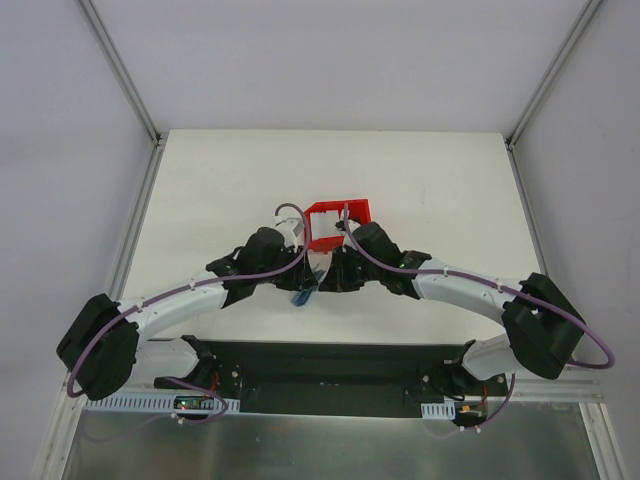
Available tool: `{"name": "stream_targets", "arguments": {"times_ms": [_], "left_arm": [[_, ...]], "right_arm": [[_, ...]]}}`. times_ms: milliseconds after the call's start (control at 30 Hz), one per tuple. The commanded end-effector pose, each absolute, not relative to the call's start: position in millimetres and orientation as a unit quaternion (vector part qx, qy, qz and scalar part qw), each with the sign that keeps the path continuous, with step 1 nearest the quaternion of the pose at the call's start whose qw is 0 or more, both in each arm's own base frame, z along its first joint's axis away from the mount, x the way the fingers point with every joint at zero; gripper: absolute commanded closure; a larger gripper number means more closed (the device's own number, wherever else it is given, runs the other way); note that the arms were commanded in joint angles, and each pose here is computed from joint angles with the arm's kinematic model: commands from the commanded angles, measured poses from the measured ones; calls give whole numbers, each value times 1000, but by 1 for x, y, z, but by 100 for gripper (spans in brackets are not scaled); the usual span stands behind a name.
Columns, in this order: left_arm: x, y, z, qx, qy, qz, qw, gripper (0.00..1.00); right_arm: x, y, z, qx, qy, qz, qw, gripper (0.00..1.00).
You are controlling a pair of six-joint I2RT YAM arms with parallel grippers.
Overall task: Put the credit cards into the card holder
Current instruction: Open the card holder at the center of the board.
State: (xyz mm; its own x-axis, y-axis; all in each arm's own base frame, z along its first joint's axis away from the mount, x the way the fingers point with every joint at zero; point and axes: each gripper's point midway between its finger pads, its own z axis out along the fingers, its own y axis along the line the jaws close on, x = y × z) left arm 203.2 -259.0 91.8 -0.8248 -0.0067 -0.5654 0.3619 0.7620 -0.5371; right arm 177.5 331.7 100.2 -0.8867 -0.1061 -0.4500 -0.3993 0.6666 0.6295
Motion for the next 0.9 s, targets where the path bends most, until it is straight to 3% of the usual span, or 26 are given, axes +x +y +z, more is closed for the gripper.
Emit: {"name": "stream_targets", "arguments": {"times_ms": [0,533,767,867], "left_arm": [[211,-261,96,118,898,-309,292,64],[213,-252,95,118,907,-276,293,80],[213,-246,96,107,910,-268,298,99],[212,-243,99,104,909,-268,302,100]], "right_arm": [[182,342,128,-154,876,406,211,100],[182,342,127,-157,877,403,211,100],[185,341,130,-161,875,399,222,100],[185,333,127,-161,883,383,218,100]]}}
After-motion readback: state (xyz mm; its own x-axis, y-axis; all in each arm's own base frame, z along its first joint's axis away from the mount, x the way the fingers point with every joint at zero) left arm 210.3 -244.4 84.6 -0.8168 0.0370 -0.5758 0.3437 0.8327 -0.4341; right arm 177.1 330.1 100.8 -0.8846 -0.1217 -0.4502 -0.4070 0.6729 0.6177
